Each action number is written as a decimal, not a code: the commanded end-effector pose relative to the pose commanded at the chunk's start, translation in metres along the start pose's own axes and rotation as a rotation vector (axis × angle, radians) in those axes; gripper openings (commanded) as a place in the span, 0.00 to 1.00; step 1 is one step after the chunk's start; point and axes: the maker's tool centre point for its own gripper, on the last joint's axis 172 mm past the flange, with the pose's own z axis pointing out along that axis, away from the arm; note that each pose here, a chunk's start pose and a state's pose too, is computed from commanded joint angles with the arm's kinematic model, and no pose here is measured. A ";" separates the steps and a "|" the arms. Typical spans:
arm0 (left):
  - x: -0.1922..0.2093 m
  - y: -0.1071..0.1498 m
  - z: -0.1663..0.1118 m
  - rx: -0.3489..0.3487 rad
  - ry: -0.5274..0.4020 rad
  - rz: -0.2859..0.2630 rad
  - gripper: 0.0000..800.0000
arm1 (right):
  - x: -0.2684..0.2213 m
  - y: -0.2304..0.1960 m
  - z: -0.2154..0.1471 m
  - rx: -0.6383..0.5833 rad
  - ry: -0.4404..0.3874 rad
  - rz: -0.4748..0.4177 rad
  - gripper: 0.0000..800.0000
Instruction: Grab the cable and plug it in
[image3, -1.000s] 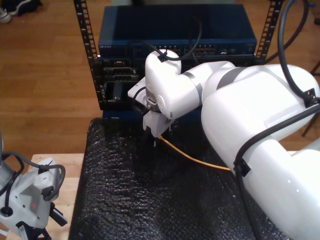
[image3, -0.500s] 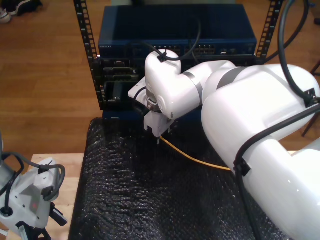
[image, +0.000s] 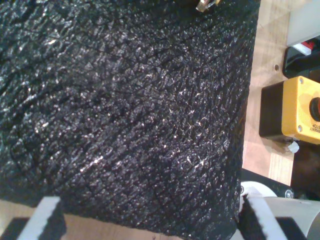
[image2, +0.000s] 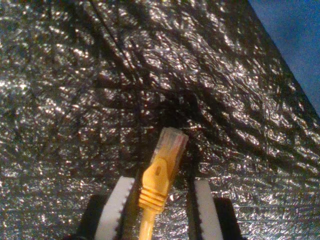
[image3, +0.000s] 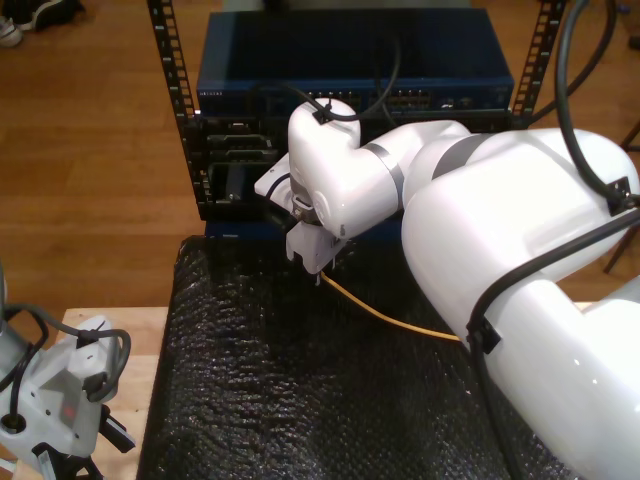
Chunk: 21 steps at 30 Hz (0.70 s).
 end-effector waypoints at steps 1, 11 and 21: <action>0.000 0.000 0.000 0.000 0.000 0.000 1.00 | 0.000 0.000 0.000 0.000 0.000 0.000 0.31; 0.000 0.000 0.000 0.000 0.000 0.000 1.00 | 0.000 0.002 0.000 -0.012 -0.001 -0.012 0.16; 0.000 0.000 0.000 -0.001 0.000 -0.001 1.00 | 0.002 0.010 -0.018 -0.039 0.013 -0.097 0.04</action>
